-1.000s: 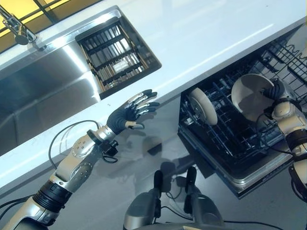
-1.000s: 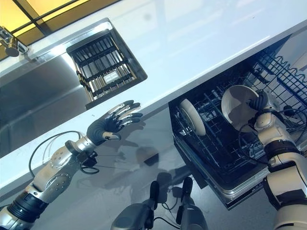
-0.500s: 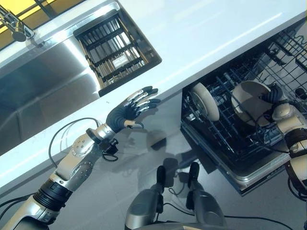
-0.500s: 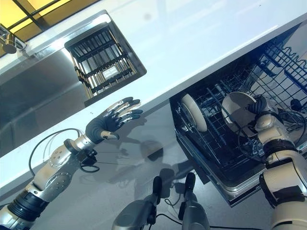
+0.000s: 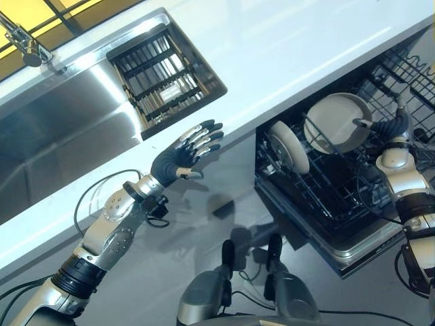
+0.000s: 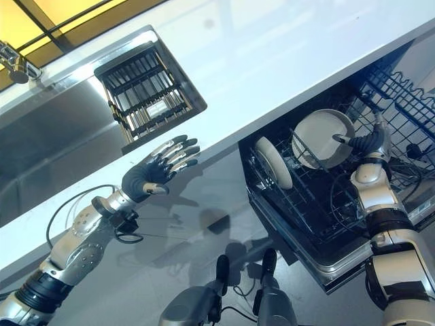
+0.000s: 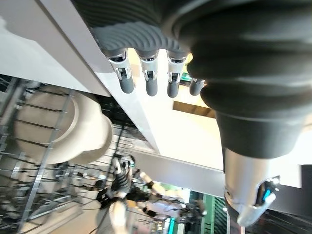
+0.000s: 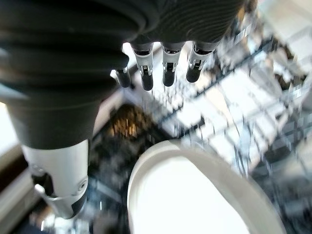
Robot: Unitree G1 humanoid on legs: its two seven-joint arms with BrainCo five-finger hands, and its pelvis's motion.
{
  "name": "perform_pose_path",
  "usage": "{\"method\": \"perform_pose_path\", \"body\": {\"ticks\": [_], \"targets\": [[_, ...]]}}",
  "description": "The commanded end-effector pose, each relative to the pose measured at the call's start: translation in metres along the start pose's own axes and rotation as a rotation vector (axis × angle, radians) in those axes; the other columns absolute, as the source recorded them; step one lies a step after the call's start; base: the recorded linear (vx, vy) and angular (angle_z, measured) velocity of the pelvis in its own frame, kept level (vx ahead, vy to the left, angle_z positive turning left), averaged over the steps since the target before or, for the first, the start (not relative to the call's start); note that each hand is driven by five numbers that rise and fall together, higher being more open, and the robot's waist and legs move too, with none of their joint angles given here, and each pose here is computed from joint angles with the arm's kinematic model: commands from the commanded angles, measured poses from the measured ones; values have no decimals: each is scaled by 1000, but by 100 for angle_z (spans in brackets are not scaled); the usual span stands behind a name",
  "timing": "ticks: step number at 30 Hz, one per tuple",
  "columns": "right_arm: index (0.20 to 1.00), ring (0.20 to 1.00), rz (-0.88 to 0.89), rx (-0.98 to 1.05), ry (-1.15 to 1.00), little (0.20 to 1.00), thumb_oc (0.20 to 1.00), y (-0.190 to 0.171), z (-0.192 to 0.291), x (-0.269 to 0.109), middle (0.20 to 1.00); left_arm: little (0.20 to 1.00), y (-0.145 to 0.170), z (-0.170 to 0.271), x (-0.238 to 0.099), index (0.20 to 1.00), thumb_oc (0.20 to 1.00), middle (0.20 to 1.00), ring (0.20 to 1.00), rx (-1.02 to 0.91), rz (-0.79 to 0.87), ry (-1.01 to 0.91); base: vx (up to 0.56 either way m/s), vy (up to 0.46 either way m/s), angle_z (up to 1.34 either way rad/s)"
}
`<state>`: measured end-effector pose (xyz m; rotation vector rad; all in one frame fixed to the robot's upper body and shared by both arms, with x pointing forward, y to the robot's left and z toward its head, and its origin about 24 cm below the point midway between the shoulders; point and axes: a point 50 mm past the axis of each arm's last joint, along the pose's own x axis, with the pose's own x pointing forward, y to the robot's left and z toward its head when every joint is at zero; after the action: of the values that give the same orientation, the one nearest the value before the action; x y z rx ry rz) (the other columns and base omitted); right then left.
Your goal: Pick up plates and place into dishwasher.
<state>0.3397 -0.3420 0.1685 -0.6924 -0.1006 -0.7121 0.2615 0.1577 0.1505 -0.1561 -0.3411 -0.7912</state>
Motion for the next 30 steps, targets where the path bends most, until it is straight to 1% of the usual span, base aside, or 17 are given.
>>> {"method": "perform_pose_path", "body": {"ticks": [1, 7, 8, 10, 12, 18, 24, 30], "targets": [[1000, 1000, -90, -2, -74, 1000, 1000, -19, 3, 0, 1000, 1000, -6, 2, -6, 1000, 1000, 1000, 1000, 6, 3, -36, 11, 34, -6], [1000, 1000, -162, 119, 41, 1000, 1000, -20, -23, -11, 1000, 1000, -10, -3, -2, 1000, 1000, 1000, 1000, -13, -2, -30, 25, 28, -9], [1000, 1000, -158, 160, 65, 1000, 1000, -18, -26, -13, 1000, 1000, -10, -4, -1, 1000, 1000, 1000, 1000, -19, -3, -27, 37, 31, -10], [1000, 1000, -142, 314, 165, 1000, 1000, -12, -37, -17, 1000, 1000, -12, -8, 1, 1000, 1000, 1000, 1000, -35, -1, -27, 33, 47, -9], [1000, 1000, -136, 386, 226, 1000, 1000, -7, -45, -19, 1000, 1000, -13, -9, 4, 1000, 1000, 1000, 1000, -52, -2, -30, 34, 65, -1], [1000, 1000, -100, 512, 340, 1000, 1000, 2, -58, -16, 1000, 1000, -15, -8, 21, 1000, 1000, 1000, 1000, -55, -28, -35, -28, 27, 5], [1000, 1000, -23, 534, 421, 1000, 1000, 12, -58, -8, 1000, 1000, -12, -1, 34, 1000, 1000, 1000, 1000, -43, -30, -61, -91, 35, 2], [1000, 1000, 33, 537, 608, 1000, 1000, 29, -74, -20, 1000, 1000, -12, 1, 37, 1000, 1000, 1000, 1000, -52, -31, -86, -38, 9, 7]]}}
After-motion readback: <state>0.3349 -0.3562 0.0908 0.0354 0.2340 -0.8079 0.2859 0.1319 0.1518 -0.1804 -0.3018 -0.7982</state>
